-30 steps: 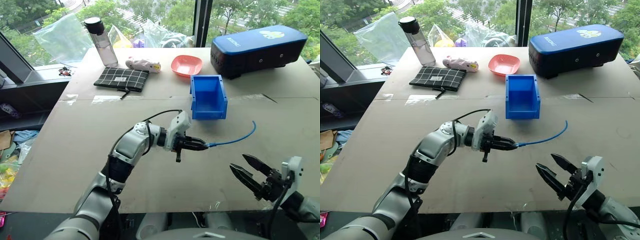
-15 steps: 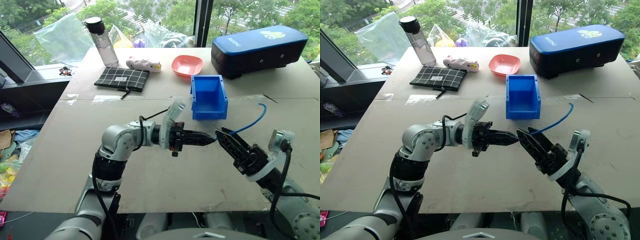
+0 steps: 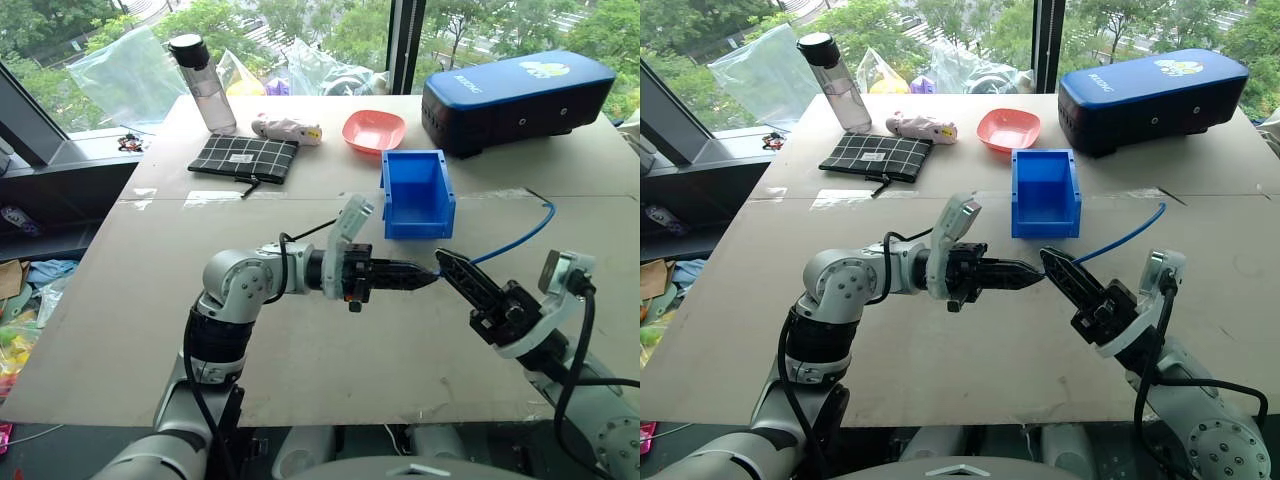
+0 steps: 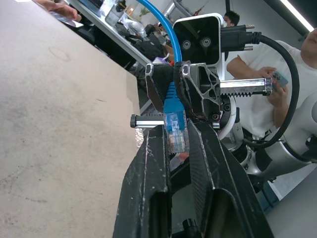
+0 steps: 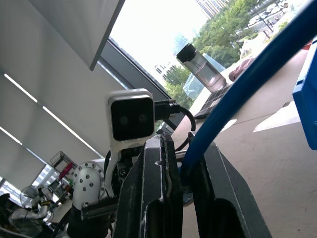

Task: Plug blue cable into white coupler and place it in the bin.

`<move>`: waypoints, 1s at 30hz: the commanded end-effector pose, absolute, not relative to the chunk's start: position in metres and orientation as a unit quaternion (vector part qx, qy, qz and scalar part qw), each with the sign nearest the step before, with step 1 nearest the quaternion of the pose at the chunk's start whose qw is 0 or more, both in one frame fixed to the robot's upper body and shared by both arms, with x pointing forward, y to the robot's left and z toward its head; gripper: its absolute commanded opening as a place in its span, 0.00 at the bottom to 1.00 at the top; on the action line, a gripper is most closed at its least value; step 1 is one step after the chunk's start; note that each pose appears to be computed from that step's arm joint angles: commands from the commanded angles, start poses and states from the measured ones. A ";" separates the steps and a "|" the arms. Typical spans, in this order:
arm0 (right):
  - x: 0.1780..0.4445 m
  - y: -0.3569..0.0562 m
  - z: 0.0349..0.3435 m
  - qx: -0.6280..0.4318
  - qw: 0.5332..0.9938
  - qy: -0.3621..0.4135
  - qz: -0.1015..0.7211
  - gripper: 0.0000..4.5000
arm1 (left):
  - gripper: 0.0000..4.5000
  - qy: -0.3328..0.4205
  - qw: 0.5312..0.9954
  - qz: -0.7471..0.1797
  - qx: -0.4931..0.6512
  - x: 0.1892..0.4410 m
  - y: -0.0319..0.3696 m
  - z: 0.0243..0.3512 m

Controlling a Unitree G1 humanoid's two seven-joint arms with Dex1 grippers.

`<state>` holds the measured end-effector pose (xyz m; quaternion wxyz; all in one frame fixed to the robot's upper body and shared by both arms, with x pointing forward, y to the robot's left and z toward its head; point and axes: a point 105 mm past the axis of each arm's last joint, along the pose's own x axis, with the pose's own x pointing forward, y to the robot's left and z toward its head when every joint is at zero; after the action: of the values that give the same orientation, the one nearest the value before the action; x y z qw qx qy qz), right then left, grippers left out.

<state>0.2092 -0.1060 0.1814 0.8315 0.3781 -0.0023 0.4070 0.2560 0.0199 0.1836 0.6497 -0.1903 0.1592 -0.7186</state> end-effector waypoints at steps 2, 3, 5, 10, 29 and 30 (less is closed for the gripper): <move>0.205 -0.112 0.193 0.383 0.826 -0.030 0.412 0.00 | 0.72 0.094 0.731 -0.665 -0.121 0.264 0.050 0.195; 0.206 -0.114 0.193 0.384 0.828 -0.033 0.408 0.00 | 0.80 0.088 0.751 -0.647 -0.103 0.266 0.057 0.193; 0.209 -0.120 0.192 0.385 0.830 -0.035 0.402 0.00 | 0.96 0.062 0.810 -0.581 -0.045 0.278 0.080 0.191; 0.217 -0.122 0.187 0.378 0.831 -0.029 0.407 0.00 | 0.96 0.045 0.888 -0.453 0.066 0.298 0.138 0.175; 0.220 -0.118 0.179 0.348 0.847 -0.029 0.402 0.00 | 0.96 0.065 0.897 -0.408 0.158 0.320 0.169 0.108; 0.219 -0.119 0.179 0.347 0.848 -0.029 0.399 0.00 | 0.96 0.066 0.891 -0.418 0.167 0.321 0.168 0.106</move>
<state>0.2252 -0.1209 0.1670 0.8501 0.3555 -0.0049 0.3884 0.3195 0.1689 0.1016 0.9008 0.1405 0.0811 -0.4028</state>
